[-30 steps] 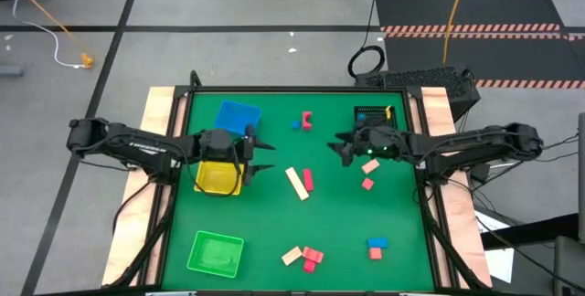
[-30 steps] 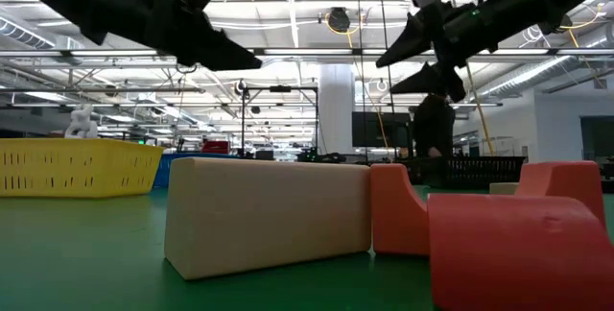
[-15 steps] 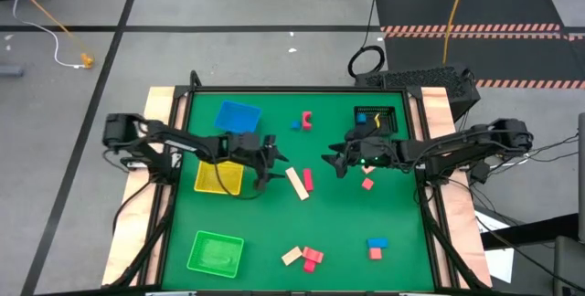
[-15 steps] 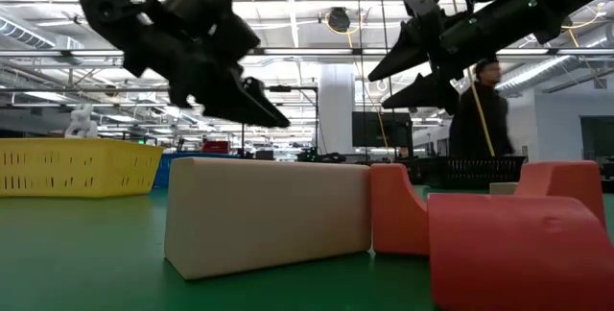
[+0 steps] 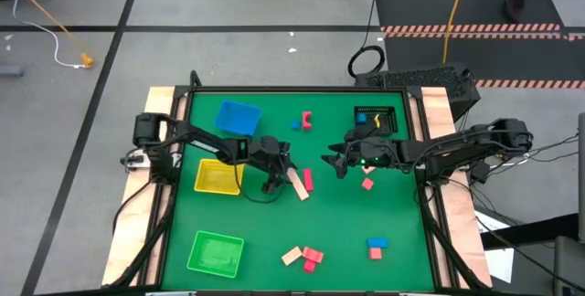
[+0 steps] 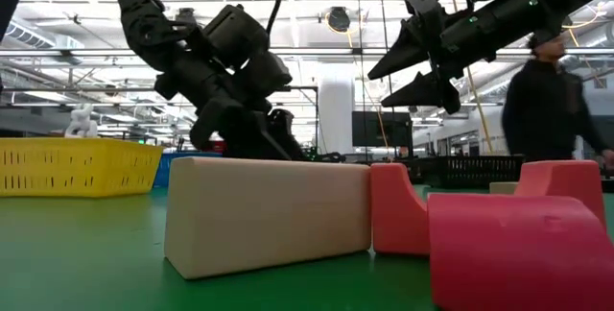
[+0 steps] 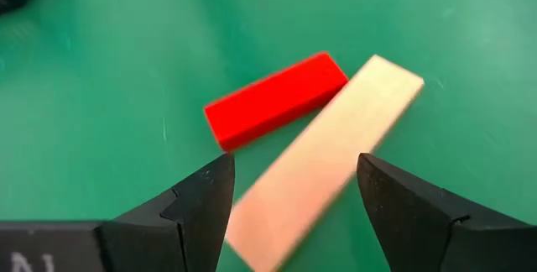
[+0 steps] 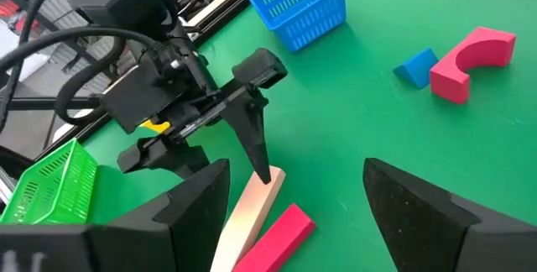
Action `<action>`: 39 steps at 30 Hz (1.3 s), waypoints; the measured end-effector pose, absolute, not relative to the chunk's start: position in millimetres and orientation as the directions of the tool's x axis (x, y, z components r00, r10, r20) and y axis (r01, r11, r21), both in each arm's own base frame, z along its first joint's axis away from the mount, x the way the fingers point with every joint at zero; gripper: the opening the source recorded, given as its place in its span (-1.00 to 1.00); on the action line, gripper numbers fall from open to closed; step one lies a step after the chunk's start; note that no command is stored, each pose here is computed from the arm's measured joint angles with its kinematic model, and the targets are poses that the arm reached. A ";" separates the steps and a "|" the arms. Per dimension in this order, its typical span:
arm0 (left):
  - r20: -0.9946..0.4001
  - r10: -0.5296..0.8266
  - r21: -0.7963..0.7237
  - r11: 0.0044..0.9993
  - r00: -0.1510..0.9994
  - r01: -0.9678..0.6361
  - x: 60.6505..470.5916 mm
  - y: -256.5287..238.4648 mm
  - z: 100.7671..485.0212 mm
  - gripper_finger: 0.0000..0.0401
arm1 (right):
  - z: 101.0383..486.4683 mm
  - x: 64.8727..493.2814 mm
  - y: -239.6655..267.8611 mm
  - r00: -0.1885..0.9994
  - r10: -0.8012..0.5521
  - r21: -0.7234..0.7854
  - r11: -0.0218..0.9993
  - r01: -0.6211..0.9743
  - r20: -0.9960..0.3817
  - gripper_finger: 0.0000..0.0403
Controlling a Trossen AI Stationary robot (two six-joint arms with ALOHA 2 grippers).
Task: Sort & place blocks by color
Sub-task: Put the middle brown block into the blue bin
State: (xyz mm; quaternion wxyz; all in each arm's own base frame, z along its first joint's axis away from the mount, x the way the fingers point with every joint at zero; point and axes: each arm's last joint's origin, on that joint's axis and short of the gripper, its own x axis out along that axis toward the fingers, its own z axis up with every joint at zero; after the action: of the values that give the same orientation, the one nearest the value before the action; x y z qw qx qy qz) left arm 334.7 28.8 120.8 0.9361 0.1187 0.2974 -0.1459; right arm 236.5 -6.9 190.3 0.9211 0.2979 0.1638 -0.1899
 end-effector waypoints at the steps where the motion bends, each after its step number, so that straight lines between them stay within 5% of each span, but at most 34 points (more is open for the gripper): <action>1: -0.591 -0.202 0.139 0.928 0.781 0.345 334.8 29.0 121.0 0.26 | 190.2 236.4 -6.9 0.874 -0.252 0.486 0.750 0.448 -0.416 0.32; 27: -0.619 -0.224 0.118 0.921 0.752 0.372 332.3 35.8 111.9 0.26 | 191.4 236.9 -6.9 0.880 -0.253 0.496 0.748 0.442 -0.402 0.32; 39: -0.679 -0.264 0.039 0.919 0.686 0.392 365.9 39.5 98.0 0.26 | 191.1 236.7 -6.9 0.878 -0.252 0.494 0.748 0.443 -0.406 0.32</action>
State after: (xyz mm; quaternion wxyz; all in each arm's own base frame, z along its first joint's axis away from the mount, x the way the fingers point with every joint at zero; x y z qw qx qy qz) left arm 365.9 39.5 98.0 0.9136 0.0906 0.3536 -0.1793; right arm 236.7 -6.9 191.1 0.9212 0.3008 0.1588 -0.1889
